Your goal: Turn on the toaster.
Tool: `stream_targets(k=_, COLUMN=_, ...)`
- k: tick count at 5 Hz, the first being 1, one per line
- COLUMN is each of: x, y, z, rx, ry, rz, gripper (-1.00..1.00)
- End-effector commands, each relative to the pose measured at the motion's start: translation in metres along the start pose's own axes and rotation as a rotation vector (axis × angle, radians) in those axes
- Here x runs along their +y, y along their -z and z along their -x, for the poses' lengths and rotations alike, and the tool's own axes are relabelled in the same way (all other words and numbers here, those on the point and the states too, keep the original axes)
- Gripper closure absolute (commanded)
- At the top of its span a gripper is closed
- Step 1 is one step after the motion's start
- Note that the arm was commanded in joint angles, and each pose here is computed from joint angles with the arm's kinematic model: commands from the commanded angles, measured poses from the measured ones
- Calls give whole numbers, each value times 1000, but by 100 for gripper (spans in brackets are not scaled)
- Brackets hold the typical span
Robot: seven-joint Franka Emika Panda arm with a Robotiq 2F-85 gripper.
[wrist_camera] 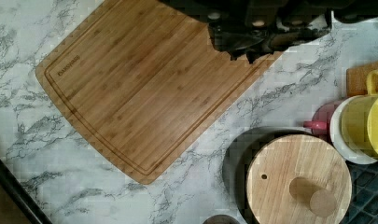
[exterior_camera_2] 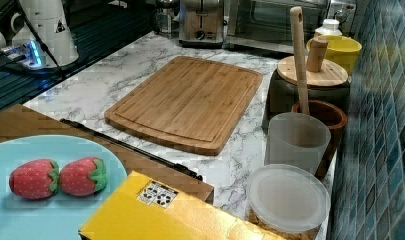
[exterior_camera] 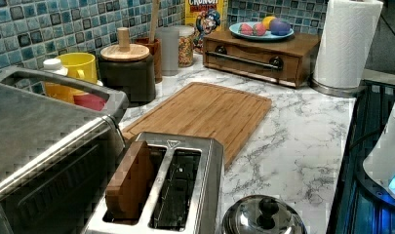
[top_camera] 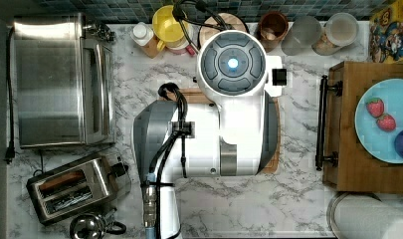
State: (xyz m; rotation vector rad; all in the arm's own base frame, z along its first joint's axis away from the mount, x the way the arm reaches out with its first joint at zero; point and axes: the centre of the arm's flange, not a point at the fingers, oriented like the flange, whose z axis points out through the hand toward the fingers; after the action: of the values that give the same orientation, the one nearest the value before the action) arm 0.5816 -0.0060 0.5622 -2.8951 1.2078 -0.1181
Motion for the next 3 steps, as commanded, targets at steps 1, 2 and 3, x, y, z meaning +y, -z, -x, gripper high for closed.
stream_targets(k=1, x=-1, y=-3, z=0, rx=-4, ry=2, rz=4, gripper=100)
stream_targets(k=2, x=-10, y=-14, z=25, rx=5, ry=125, rz=-18, gripper=100)
stream_targets(k=3, x=-16, y=-23, z=51, rx=-6, ry=262, rz=-73, gripper=100)
